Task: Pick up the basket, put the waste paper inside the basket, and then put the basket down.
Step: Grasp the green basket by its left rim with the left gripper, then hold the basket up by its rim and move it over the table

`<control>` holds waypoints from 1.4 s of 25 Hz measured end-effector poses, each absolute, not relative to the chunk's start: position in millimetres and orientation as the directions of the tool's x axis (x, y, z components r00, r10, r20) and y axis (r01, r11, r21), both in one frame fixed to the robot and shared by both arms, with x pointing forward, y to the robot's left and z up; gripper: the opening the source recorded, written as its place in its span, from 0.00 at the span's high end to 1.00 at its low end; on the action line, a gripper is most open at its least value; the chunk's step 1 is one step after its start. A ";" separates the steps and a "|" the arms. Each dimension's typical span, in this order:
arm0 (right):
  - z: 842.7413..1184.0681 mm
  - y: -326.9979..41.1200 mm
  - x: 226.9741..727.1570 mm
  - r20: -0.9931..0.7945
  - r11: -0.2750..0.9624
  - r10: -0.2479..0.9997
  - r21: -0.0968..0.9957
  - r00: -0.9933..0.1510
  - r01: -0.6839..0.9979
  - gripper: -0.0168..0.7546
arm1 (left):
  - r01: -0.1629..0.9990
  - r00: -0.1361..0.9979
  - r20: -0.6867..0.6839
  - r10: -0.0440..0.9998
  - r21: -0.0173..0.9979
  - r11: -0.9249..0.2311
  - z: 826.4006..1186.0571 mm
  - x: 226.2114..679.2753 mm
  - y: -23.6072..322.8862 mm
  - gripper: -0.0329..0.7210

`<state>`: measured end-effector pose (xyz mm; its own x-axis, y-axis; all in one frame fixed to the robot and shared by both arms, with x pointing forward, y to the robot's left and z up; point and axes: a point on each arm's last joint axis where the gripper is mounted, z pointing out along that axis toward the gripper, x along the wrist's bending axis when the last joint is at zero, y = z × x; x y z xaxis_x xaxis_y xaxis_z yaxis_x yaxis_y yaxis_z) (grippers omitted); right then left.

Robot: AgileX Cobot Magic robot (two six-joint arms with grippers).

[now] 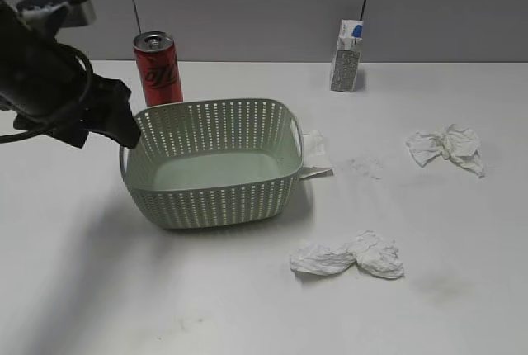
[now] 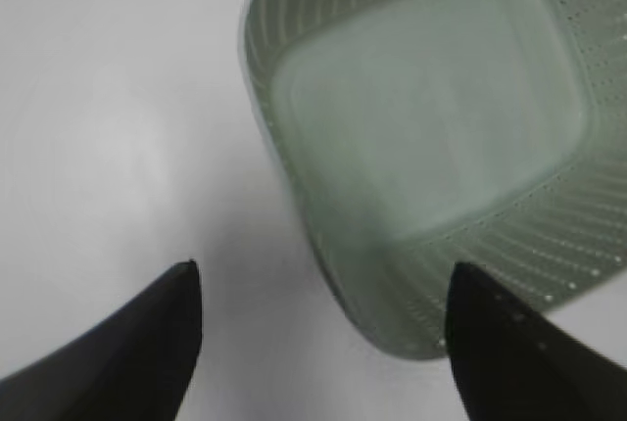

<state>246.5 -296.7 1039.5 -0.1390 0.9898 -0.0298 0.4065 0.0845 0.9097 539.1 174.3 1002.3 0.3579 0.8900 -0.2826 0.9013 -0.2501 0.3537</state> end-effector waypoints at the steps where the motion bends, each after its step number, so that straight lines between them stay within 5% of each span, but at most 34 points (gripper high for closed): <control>1: 1039.5 -296.7 246.5 -0.030 0.085 0.990 0.910 -0.139 0.406 0.24 | 0.916 0.328 -0.296 0.897 0.331 -0.226 994.1 545.3 175.3 0.17; 6: 1039.5 -296.7 246.5 -0.030 0.085 0.990 0.910 -0.139 0.406 0.24 | 0.964 0.180 -0.366 0.913 0.250 -0.090 960.1 564.5 179.1 0.17; 13: 1039.5 -296.7 246.5 -0.030 0.085 0.990 0.910 -0.139 0.406 0.24 | 0.980 0.126 -0.402 0.907 0.192 -0.051 936.4 574.4 169.2 0.24; 18: 1039.5 -296.7 246.5 -0.030 0.085 0.990 0.910 -0.139 0.406 0.24 | 0.975 0.121 -0.399 0.909 0.217 -0.035 935.8 578.2 169.1 0.50; 24: 1039.5 -296.7 246.5 -0.030 0.085 0.990 0.910 -0.139 0.406 0.24 | 0.974 0.124 -0.395 0.910 0.222 -0.037 934.9 579.0 169.3 0.94; 30: 1039.5 -296.7 246.5 -0.030 0.085 0.990 0.910 -0.139 0.406 0.24 | 0.978 0.120 -0.402 0.908 0.206 -0.038 935.2 577.5 168.4 0.96; 35: 1039.6 -296.7 246.5 -0.030 0.084 0.990 0.910 -0.139 0.406 0.24 | 0.949 0.182 -0.315 0.931 0.304 -0.083 970.3 571.9 177.9 0.96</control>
<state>246.5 -296.7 1039.6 -0.1389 0.9899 -0.0299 0.4056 0.0844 0.9102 571.9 177.9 970.3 0.1823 0.9314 -0.3149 0.9491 -0.0829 0.3040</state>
